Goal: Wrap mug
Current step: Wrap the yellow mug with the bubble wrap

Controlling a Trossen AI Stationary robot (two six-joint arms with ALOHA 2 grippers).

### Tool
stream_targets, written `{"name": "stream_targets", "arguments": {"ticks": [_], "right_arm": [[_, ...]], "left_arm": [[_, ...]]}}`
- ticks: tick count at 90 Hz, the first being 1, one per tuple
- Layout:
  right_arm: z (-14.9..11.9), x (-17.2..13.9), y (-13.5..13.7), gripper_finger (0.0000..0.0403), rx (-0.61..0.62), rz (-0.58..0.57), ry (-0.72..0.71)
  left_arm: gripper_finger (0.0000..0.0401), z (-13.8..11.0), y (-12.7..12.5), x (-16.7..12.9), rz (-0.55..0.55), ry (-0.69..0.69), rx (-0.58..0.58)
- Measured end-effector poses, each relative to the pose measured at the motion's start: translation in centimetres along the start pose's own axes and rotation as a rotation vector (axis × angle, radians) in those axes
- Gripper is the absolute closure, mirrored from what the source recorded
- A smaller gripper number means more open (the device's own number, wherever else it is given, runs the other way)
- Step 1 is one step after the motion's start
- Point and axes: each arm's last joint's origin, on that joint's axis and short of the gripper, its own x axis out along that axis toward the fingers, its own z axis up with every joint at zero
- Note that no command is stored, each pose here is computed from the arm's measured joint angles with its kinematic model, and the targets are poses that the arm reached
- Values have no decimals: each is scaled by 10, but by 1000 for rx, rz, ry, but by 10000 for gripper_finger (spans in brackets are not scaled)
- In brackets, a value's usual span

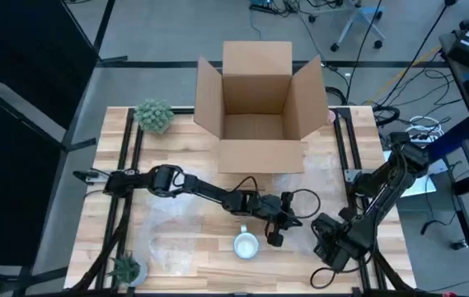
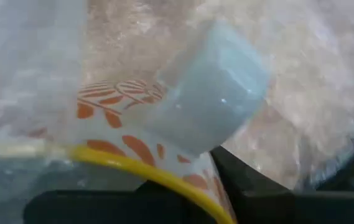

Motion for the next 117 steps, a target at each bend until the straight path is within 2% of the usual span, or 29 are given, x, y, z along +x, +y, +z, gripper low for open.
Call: {"name": "stream_targets", "arguments": {"ticks": [27,48,69,86,117], "right_arm": [[9,-7,5,388,-81,29,-19],[22,-6,8,388,-144,55,-60],[34,-5,14,388,-291,105,-95],[42,-5,14,388,-344,109,-100],[59,9,19,387,-309,110,5]], "left_arm": [[401,-10,14,-2,15,74,-20],[401,-12,16,-2,16,89,-24],[401,-12,16,-2,16,94,-24],[401,-16,19,-3,38,120,-28],[401,-23,21,-1,55,143,-32]]}}
